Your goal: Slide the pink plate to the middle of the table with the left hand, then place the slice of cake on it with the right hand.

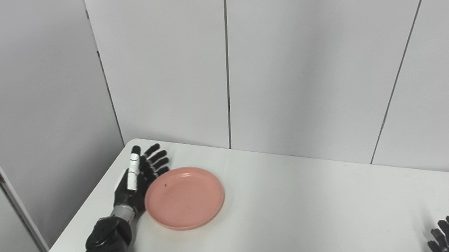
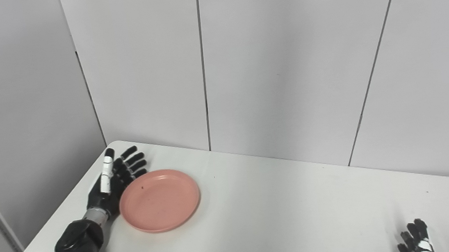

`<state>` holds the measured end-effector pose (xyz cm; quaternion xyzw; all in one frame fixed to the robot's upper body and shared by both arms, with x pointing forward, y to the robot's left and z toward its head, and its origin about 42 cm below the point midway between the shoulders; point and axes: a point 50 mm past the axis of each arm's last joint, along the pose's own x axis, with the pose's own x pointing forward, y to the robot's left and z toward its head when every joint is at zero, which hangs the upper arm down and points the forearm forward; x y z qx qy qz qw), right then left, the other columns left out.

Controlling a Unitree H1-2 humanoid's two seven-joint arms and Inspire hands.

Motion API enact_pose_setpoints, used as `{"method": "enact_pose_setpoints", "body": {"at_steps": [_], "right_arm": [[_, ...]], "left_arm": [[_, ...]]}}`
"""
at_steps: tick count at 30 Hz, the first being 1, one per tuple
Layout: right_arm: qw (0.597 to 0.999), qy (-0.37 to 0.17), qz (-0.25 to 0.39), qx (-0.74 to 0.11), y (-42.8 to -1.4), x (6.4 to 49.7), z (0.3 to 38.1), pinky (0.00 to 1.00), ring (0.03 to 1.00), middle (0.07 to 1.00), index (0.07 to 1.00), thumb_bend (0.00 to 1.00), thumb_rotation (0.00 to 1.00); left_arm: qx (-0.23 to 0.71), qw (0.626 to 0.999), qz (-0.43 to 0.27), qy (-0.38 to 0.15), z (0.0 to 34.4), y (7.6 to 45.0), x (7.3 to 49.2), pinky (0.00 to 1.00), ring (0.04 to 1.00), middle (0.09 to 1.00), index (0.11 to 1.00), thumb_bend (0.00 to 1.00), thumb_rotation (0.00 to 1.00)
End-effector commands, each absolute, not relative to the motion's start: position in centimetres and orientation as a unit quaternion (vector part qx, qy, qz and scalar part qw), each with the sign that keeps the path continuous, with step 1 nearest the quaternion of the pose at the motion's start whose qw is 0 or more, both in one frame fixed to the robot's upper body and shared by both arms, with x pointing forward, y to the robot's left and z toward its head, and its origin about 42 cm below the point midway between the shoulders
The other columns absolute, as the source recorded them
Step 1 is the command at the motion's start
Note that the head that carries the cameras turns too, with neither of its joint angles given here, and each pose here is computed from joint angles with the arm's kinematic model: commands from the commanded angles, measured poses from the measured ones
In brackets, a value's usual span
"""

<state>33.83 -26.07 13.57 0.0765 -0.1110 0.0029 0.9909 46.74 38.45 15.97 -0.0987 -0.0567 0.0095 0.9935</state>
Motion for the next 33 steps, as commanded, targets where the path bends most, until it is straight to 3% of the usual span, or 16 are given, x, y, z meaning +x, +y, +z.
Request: {"method": "enact_pose_setpoints", "body": {"at_steps": [1,13,21,23,26,33], "right_arm": [[0.99,-0.122,0.003,0.073,-26.2,33.6,14.0,1.0,1.0,1.0,1.0,0.0,1.0],[0.989,-0.129,0.003,0.075,-25.9,33.3,14.4,1.0,1.0,1.0,1.0,0.0,1.0],[0.989,-0.133,-0.005,0.068,-25.3,33.0,14.5,1.0,1.0,1.0,1.0,0.03,1.0],[0.989,-0.134,-0.001,0.058,-25.0,32.9,14.8,1.0,1.0,1.0,1.0,0.11,0.86],[0.99,-0.133,0.013,0.04,-24.6,32.6,15.4,1.0,1.0,1.0,1.0,0.24,0.91],[0.991,-0.125,0.012,0.04,-23.2,31.8,16.2,1.0,0.999,1.0,1.0,0.45,0.73]], "left_arm": [[-0.089,0.996,-0.012,0.002,14.1,36.7,46.6,0.81,0.823,0.815,0.808,0.83,0.96],[-0.068,0.995,-0.076,0.007,14.8,31.0,47.2,0.84,0.853,0.84,0.826,0.85,0.95],[-0.066,0.995,-0.068,-0.008,15.6,27.7,46.6,0.85,0.865,0.855,0.843,0.83,0.96],[-0.059,0.996,-0.067,-0.007,15.7,27.0,46.2,0.84,0.862,0.853,0.834,0.82,0.97],[-0.054,0.996,-0.065,-0.003,15.8,26.1,45.6,0.85,0.874,0.863,0.845,0.82,0.98],[-0.046,0.996,-0.081,-0.012,16.4,24.0,44.4,0.85,0.875,0.868,0.861,0.82,1.0]]}}
